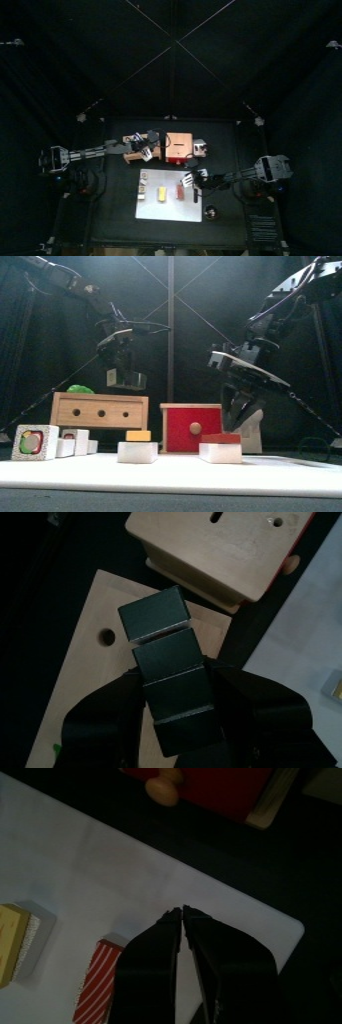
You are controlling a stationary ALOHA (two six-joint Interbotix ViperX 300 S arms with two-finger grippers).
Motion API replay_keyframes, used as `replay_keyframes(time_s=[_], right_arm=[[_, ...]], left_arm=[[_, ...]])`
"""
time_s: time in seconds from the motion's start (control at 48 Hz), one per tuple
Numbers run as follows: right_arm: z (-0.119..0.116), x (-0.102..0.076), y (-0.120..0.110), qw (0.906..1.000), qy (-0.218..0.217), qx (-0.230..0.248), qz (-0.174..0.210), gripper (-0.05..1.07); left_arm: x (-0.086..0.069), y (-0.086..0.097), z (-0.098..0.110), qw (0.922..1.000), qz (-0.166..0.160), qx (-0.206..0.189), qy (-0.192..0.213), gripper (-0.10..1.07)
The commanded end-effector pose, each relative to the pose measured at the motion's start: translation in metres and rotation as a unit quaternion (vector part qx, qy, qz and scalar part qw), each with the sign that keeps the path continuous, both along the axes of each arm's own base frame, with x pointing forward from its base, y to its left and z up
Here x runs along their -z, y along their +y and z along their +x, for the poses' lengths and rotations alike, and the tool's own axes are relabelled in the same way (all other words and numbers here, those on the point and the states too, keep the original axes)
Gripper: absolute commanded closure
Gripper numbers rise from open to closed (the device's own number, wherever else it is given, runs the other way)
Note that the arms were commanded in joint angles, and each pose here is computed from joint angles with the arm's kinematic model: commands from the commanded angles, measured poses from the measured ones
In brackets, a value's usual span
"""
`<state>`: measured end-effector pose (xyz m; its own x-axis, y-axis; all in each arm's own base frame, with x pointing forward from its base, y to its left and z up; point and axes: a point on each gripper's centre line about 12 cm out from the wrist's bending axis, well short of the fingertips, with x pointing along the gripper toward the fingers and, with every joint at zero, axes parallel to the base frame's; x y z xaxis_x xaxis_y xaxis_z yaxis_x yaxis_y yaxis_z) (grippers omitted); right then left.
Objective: Place green sushi roll onto board
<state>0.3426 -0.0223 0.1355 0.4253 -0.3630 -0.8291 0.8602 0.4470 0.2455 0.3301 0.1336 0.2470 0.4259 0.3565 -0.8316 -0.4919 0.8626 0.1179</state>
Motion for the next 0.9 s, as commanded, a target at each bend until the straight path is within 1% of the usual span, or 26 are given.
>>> replay_keyframes(time_s=[0.0,0.083,0.167,0.188,0.312,0.396,0.458,0.583,0.708,0.729,0.875], right_arm=[[-0.002,-0.013,0.0,0.9999,-0.017,-0.001,-0.001,0.49],[-0.009,-0.015,0.0,0.9999,-0.016,0.0,-0.002,0.49],[-0.016,-0.016,0.0,0.9999,-0.016,0.003,0.0,0.49],[-0.02,-0.017,0.0,0.9999,-0.015,0.005,0.003,0.49],[-0.033,-0.019,0.004,0.9998,-0.012,0.011,0.008,0.49],[-0.04,-0.018,0.004,0.9998,-0.006,0.017,0.009,0.49],[-0.045,-0.016,0.004,0.9997,-0.001,0.022,0.011,0.49],[-0.049,-0.014,0.003,0.9996,0.005,0.027,0.013,0.49],[-0.051,-0.012,0.007,0.9995,0.009,0.024,0.017,0.49],[-0.051,-0.012,0.008,0.9995,0.009,0.023,0.017,0.49],[-0.054,-0.008,0.008,0.9993,0.014,0.026,0.021,0.49]], left_arm=[[-0.018,-0.009,0.006,0.9995,0.01,0.017,-0.025,0.31],[-0.015,-0.026,0.011,0.9988,0.01,0.043,-0.02,0.31],[-0.01,-0.045,0.013,0.9971,0.01,0.075,-0.011,0.31],[-0.008,-0.052,0.014,0.9961,0.011,0.087,-0.007,0.31],[-0.002,-0.08,0.02,0.9903,0.017,0.138,-0.002,0.31],[0.004,-0.092,0.026,0.9865,0.022,0.162,-0.003,0.31],[0.01,-0.098,0.033,0.9836,0.027,0.178,-0.01,0.31],[0.03,-0.108,0.049,0.9776,0.034,0.208,-0.009,0.31],[0.041,-0.109,0.058,0.9758,0.04,0.215,0.002,0.31],[0.045,-0.11,0.061,0.9753,0.04,0.217,0.004,0.31],[0.061,-0.114,0.071,0.9721,0.037,0.231,0.0,0.31]])
